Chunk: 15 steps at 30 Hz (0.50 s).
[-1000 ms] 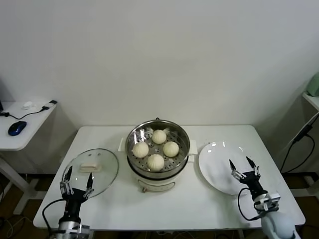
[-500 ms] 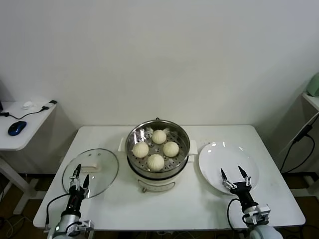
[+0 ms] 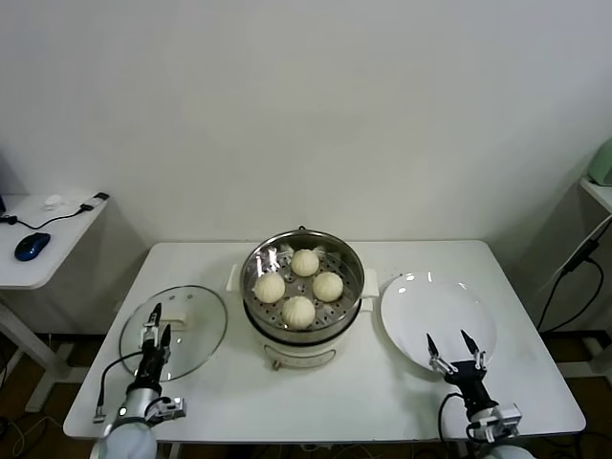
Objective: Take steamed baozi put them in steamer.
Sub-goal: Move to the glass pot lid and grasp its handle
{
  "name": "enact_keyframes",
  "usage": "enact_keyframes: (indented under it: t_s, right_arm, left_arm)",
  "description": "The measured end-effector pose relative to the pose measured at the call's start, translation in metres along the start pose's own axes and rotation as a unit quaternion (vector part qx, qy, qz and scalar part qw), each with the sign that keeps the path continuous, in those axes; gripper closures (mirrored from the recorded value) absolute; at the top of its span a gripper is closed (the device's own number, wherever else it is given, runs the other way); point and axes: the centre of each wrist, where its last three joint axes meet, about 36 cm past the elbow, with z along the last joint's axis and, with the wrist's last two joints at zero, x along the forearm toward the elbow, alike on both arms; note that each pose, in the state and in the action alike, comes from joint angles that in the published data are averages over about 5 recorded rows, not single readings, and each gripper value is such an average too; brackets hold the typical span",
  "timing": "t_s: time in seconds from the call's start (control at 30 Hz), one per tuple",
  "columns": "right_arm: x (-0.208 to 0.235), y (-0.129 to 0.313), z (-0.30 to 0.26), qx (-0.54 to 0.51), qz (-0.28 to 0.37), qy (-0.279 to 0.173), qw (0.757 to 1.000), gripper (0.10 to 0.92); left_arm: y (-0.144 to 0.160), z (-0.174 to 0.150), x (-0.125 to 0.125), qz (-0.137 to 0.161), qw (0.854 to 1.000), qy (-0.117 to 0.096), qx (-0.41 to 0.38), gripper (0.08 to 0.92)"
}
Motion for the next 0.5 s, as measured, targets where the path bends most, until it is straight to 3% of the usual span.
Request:
enact_keyframes:
  t_s: [0.33, 0.5]
  right_arm:
    - [0.004, 0.003, 0.004, -0.001, 0.004, 0.005, 1.000, 0.200]
    - [0.007, 0.004, 0.007, -0.002, 0.005, 0.007, 1.000, 0.200]
  left_arm:
    - [-0.003, -0.006, -0.021, 0.009, 1.000, 0.022, 0.000, 0.189]
    - [-0.008, -0.007, -0.026, 0.017, 1.000, 0.025, 0.001, 0.311]
